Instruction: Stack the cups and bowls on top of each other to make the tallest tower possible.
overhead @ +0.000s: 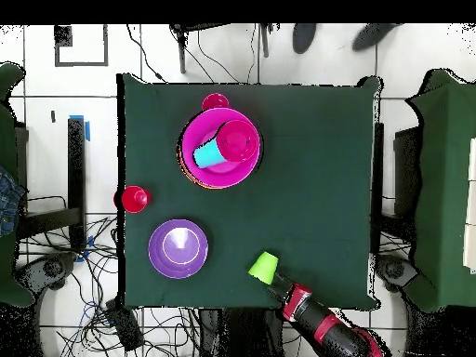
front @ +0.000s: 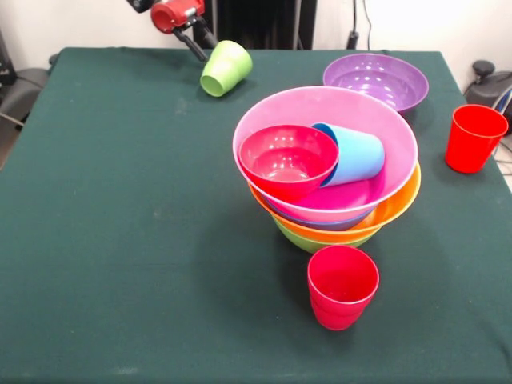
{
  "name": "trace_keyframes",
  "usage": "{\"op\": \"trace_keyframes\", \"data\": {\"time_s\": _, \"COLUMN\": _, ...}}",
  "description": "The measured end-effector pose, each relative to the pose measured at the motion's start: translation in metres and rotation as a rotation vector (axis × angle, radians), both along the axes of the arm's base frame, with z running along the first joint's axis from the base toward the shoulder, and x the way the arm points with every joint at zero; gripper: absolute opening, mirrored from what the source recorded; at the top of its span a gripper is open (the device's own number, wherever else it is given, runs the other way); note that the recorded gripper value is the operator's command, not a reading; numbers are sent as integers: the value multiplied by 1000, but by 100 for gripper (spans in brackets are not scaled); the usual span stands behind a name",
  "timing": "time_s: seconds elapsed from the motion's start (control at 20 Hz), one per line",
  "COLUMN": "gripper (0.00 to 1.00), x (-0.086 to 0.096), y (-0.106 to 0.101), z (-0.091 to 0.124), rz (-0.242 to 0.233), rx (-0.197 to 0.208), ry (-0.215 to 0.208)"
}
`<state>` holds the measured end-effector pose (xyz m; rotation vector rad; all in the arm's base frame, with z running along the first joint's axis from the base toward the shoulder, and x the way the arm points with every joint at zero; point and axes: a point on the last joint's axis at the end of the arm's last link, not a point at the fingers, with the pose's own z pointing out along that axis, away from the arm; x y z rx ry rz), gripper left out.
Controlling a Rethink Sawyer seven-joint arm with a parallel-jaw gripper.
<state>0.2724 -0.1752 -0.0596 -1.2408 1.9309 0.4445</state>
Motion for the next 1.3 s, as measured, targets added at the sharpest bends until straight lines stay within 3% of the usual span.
{"op": "trace_keyframes", "data": {"time_s": 0.85, "gripper": 100, "x": 23, "y": -10, "z": 19, "rz": -128, "rx": 65, "ry": -119}}
{"op": "trace_keyframes", "data": {"time_s": 1.3, "gripper": 100, "x": 34, "y": -9, "z": 27, "rz": -164, "rx": 99, "ry": -165}}
